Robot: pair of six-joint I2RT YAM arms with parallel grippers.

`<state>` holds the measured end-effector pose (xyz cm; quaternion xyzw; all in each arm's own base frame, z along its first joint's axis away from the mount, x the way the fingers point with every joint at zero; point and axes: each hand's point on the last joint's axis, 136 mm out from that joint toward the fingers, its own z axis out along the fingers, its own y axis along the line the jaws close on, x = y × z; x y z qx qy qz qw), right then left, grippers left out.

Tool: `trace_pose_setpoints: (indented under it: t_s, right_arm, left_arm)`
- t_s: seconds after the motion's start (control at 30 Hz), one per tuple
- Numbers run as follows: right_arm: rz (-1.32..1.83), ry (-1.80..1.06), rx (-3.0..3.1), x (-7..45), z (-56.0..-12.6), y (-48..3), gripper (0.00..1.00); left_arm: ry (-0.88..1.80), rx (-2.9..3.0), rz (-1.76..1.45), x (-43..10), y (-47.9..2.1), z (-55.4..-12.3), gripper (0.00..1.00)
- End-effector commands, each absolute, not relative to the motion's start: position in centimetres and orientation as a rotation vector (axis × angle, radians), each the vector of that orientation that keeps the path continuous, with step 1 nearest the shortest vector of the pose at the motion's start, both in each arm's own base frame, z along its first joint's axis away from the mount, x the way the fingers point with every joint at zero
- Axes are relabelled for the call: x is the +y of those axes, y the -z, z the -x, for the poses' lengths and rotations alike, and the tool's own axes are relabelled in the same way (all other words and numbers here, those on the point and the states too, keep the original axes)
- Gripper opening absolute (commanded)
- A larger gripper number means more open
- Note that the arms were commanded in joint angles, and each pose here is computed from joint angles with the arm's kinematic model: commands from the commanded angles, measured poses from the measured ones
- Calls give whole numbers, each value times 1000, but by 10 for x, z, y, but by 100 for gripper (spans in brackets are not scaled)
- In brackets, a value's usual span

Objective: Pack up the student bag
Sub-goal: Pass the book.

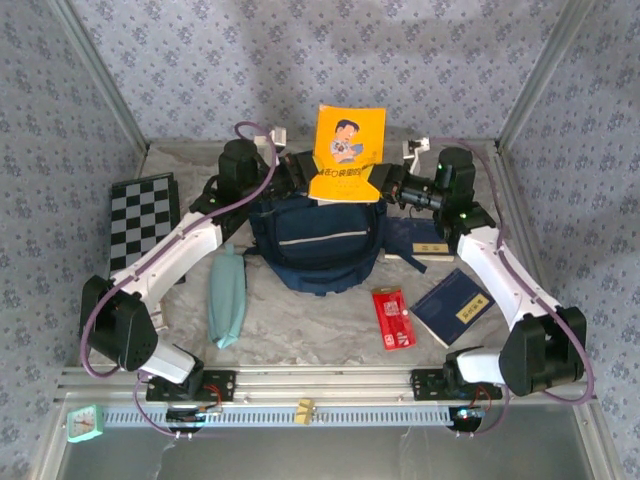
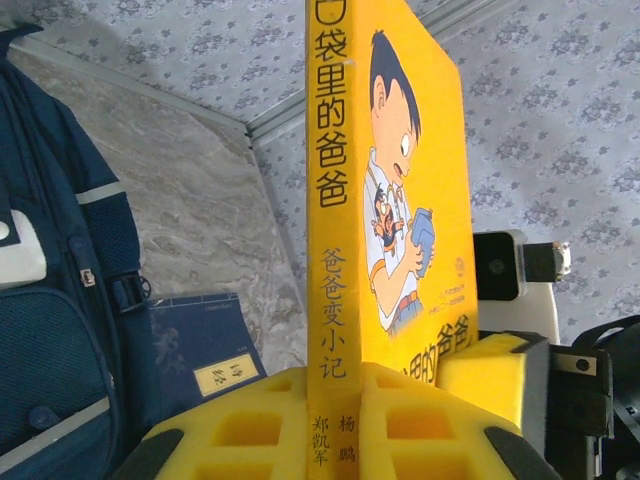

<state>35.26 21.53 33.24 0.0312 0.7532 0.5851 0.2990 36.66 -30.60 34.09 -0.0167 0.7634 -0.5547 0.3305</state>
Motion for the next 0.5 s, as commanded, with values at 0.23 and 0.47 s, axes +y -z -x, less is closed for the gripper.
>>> trace_pose_setpoints:
  t_s: [0.23, 0.47]
  right_arm:
    - [-15, -1382, 2039, 202, -345, -335, 0]
    - [-118, -1213, 2148, 170, -329, -305, 0]
  left_arm:
    - [1384, 1939, -98, -301, -365, -350, 22]
    - [998, 2079, -267, -270, -315, -337, 60]
